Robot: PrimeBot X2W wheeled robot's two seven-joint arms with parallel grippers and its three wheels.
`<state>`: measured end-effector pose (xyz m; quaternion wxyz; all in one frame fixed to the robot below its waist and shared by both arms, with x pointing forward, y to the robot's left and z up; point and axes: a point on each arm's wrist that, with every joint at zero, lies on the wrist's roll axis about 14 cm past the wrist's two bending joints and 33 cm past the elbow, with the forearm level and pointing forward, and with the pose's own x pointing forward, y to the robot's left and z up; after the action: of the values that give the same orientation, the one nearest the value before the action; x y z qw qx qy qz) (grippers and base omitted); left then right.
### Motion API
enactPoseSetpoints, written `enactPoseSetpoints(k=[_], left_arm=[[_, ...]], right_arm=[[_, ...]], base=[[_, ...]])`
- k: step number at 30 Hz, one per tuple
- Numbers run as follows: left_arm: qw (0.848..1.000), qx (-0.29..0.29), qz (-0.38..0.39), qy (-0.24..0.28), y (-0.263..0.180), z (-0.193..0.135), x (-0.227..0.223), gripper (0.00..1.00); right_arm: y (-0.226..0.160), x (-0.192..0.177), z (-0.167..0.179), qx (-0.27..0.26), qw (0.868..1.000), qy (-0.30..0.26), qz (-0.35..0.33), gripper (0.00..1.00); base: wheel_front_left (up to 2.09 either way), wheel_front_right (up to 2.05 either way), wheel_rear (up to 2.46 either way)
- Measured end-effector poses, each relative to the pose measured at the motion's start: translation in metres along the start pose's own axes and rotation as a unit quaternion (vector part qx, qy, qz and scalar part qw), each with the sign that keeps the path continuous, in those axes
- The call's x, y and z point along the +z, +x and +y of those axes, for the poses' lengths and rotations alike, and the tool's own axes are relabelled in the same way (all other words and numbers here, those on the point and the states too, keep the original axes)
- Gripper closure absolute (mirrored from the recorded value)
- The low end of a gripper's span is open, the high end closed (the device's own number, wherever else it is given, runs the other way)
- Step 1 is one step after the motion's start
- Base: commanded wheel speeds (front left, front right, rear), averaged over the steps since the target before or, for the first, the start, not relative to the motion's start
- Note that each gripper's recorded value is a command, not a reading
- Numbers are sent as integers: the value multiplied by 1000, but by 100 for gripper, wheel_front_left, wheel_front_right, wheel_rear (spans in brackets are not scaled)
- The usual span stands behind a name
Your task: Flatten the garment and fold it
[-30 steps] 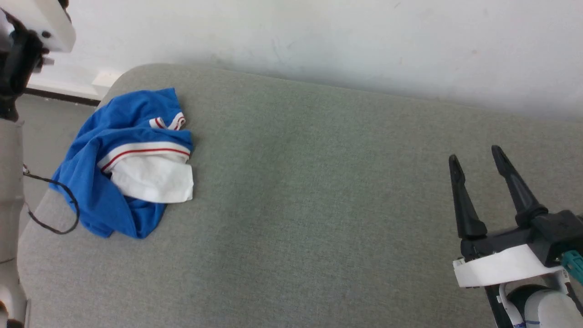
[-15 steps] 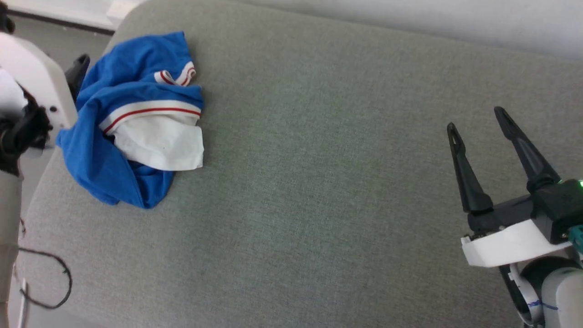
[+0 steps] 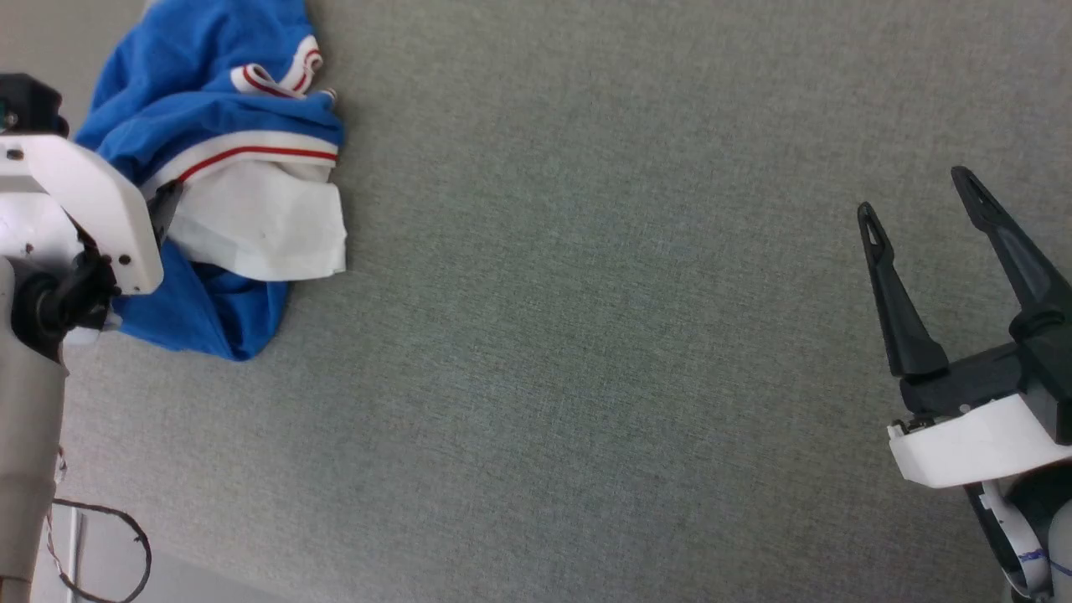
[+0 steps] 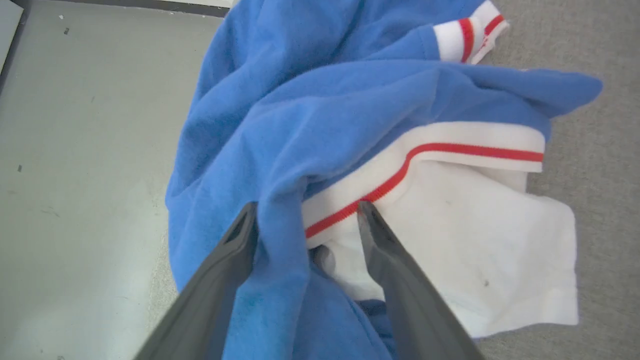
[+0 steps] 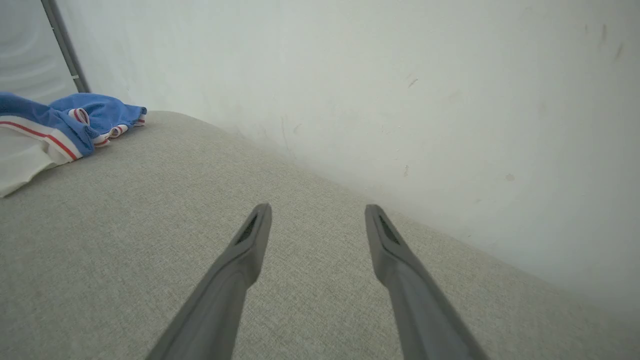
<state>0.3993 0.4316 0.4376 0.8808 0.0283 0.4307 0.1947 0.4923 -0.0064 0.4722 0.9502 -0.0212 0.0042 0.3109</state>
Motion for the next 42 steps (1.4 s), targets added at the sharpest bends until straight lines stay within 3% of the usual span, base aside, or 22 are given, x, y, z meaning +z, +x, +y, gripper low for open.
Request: enactPoseSetpoints(k=[7, 8, 9, 16, 20, 25, 32, 38, 42], left_arm=[[999, 7, 44, 12, 24, -6, -31, 0], [999, 0, 50, 16, 26, -9, -35, 40], [998, -5, 56, 16, 28, -12, -39, 100], [999, -7, 24, 21, 23, -6, -28, 100], [997, 15, -68, 23, 11, 11, 12, 100], [979, 28, -202, 2, -22, 25, 74, 100], [937, 28, -349, -4, -102, 37, 158, 100], [881, 5, -472, -25, -202, 38, 228, 100], [843, -33, -536, -33, -266, 20, 261, 100]], right_arm=[[6, 1, -6, 3, 1000, -6, -5, 0], [6, 2, -7, 3, 1000, -6, -6, 0], [6, 3, -8, 1, 1000, -7, -7, 0], [5, 12, -7, -1, 1000, -5, -18, 0], [3, 20, -1, -2, 999, 7, -32, 0], [-1, 34, 4, -9, 998, 18, -55, 0], [-21, 59, 12, -34, 995, 34, -89, 0], [-50, 82, 7, -67, 991, 26, -115, 0], [-71, 95, 0, -91, 987, 16, -130, 0]], base=[[0, 0, 0], [0, 0, 0], [0, 0, 0], [0, 0, 0], [0, 0, 0], [0, 0, 0], [0, 0, 0], [0, 0, 0], [0, 0, 0]])
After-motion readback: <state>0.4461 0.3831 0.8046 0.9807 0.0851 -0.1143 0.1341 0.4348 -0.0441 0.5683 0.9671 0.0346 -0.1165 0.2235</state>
